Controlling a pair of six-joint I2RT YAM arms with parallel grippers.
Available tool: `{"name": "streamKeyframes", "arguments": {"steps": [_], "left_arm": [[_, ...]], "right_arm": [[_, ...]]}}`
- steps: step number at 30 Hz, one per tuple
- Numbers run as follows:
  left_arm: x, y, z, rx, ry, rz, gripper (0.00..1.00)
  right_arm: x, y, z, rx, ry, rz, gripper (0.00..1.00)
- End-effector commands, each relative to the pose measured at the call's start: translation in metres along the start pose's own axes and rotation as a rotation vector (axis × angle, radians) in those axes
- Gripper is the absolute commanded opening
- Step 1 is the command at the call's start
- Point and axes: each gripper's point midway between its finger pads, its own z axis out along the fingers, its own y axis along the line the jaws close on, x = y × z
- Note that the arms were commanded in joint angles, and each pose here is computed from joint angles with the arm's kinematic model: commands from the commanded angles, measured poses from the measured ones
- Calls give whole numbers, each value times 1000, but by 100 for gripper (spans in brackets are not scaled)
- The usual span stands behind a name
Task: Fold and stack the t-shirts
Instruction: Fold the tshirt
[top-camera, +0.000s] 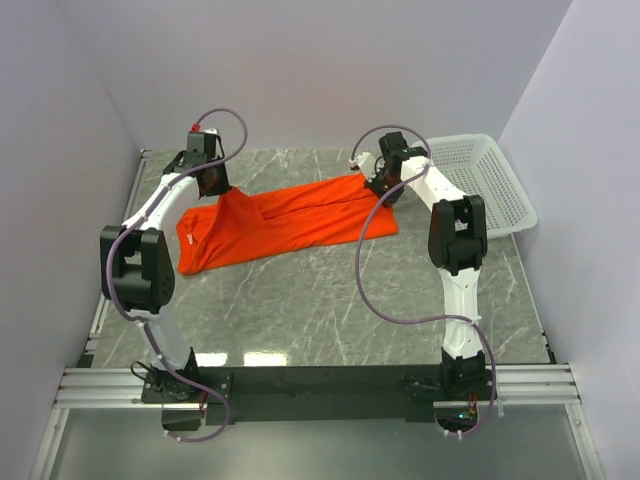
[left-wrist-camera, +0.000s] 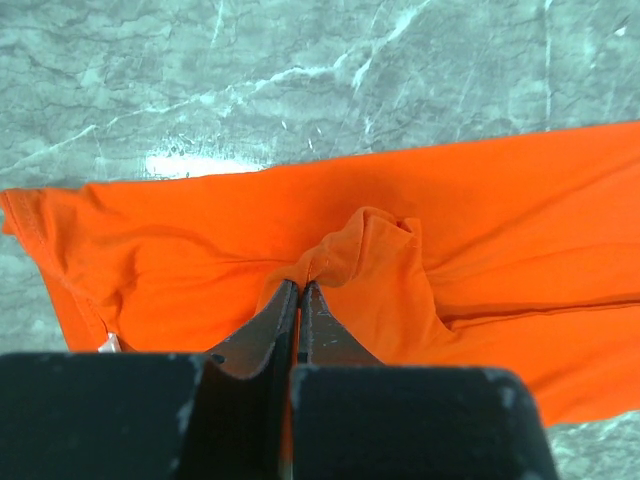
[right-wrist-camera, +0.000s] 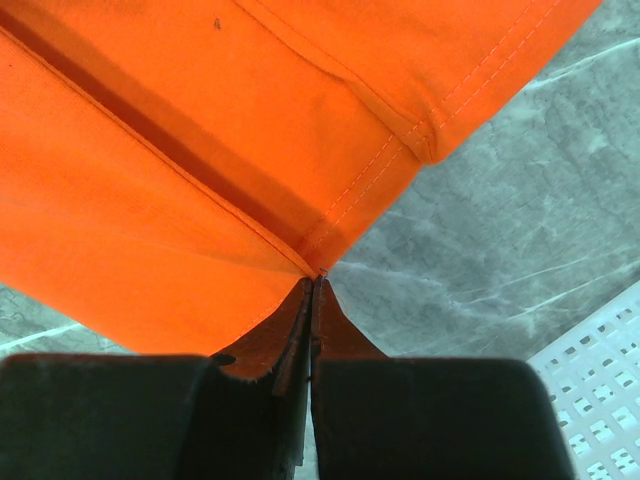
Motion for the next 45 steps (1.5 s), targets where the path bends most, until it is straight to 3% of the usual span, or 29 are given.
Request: {"name": "streamKeyframes", "arguments": {"steps": [1, 45], "left_arm": [[-6, -1, 8, 19, -24, 33, 1], [-1, 10, 36, -34, 6, 49, 1]], "right_arm": [[-9, -7, -3, 36, -28, 4, 4], [-9, -9, -3, 51, -29, 10, 11]]}}
